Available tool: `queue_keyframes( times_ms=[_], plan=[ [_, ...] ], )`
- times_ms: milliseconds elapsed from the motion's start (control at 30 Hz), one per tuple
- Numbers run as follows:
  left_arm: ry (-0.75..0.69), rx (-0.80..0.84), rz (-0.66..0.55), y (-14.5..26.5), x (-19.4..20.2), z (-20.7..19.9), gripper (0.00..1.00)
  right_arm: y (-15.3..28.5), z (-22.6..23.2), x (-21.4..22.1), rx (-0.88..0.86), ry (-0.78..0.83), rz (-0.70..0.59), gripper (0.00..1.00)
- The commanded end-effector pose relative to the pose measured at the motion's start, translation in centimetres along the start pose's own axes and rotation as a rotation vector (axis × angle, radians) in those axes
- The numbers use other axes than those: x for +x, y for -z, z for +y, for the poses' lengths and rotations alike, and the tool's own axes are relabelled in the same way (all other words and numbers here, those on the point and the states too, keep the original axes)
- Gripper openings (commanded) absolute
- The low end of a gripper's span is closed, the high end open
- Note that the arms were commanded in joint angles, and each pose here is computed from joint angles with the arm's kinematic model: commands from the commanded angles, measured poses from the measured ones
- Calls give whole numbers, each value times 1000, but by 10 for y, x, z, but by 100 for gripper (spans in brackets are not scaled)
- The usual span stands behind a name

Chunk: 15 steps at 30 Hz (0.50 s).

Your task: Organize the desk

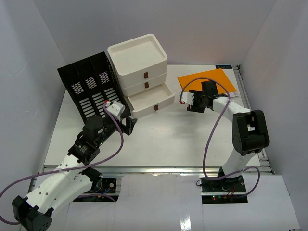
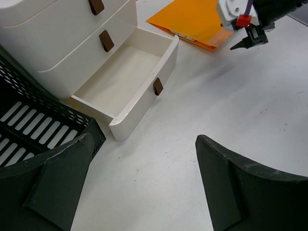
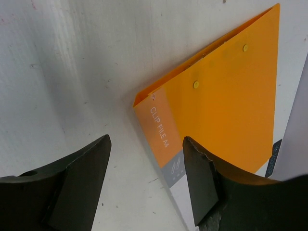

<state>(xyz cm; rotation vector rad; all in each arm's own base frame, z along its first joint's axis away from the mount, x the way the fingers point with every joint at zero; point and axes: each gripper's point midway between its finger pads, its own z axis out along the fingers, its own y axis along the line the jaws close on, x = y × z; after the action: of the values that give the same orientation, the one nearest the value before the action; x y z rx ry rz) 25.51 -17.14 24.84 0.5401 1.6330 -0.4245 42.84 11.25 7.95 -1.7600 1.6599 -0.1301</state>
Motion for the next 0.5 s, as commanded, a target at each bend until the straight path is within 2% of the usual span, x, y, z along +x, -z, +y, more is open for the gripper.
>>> queue_keyframes(
  times_ms=[0,200,467],
  plan=[
    [8,24,-26,2,-10,-4,98,-4,-24,2,45,58,24,68],
    [7,26,-30,2,-11,-4,98,-22,-30,7,79,64,26,64],
    [4,23,-21,1,-9,-4,98,-43,-31,12,96,46,13,44]
  ],
)
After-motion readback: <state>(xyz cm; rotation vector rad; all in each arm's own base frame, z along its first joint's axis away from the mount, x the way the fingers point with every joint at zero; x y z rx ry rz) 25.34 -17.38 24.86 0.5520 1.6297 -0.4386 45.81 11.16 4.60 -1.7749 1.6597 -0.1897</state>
